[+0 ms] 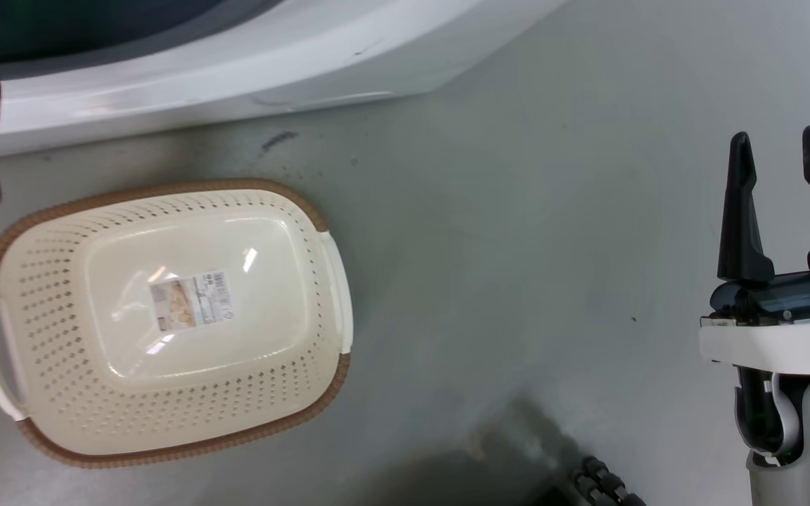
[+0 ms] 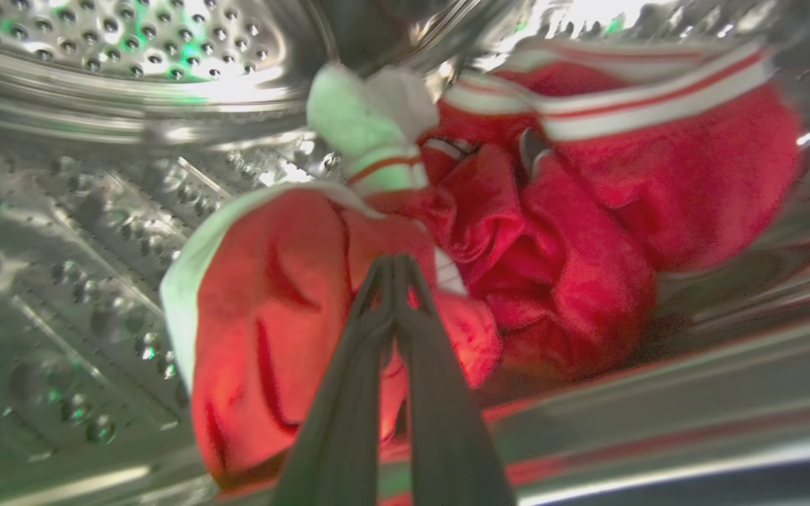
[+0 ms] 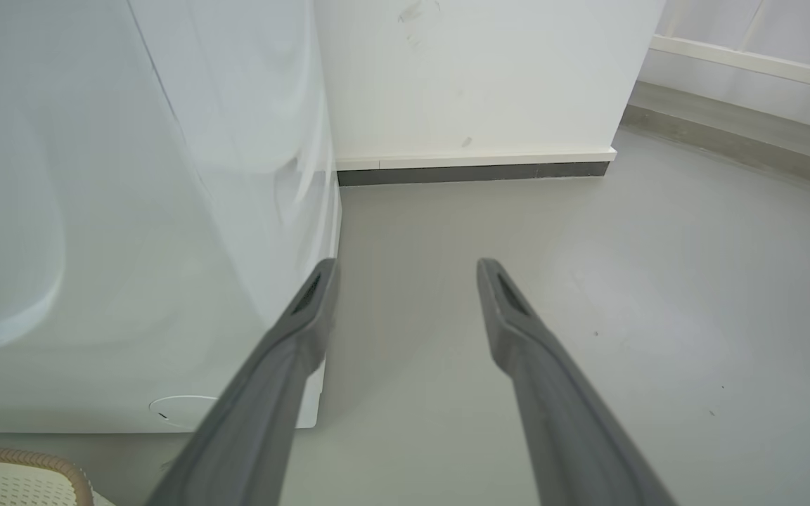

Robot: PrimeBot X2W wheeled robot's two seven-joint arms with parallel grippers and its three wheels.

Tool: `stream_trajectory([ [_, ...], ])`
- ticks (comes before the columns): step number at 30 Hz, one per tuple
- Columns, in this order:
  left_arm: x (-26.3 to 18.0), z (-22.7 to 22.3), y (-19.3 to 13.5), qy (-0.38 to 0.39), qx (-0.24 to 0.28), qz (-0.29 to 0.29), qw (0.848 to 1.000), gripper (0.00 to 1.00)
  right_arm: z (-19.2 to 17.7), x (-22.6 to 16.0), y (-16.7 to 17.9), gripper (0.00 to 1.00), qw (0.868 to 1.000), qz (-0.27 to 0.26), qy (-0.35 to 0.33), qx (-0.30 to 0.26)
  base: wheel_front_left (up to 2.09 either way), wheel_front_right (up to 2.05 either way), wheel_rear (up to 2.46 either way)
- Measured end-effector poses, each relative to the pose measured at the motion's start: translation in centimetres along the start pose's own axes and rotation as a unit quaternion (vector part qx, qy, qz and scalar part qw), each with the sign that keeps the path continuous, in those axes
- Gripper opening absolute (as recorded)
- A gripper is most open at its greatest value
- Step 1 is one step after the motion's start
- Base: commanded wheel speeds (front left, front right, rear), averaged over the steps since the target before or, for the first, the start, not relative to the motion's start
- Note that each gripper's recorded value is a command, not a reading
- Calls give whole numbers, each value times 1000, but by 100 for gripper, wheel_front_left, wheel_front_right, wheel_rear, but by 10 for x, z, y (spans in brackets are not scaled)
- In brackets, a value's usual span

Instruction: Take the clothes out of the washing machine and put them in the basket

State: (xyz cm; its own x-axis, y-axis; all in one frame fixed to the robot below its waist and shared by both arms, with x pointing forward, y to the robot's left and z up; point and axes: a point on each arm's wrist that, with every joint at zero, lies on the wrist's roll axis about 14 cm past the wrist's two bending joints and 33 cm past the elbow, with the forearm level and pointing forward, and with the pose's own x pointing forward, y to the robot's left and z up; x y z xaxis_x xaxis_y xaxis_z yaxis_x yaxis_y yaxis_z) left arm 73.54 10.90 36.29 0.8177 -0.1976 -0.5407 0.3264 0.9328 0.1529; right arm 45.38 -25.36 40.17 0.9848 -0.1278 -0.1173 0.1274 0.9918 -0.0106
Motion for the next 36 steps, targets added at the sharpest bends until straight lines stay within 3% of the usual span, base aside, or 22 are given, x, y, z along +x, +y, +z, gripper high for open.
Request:
stream_trajectory([
  [21,-94,16,-10,-128,-34,-31,991,0,51,-11,35,100,997,51,-61,1,0,0,0],
  [36,-168,34,-17,-223,-39,-32,973,0,80,-39,52,100,993,76,-90,3,0,0,0],
])
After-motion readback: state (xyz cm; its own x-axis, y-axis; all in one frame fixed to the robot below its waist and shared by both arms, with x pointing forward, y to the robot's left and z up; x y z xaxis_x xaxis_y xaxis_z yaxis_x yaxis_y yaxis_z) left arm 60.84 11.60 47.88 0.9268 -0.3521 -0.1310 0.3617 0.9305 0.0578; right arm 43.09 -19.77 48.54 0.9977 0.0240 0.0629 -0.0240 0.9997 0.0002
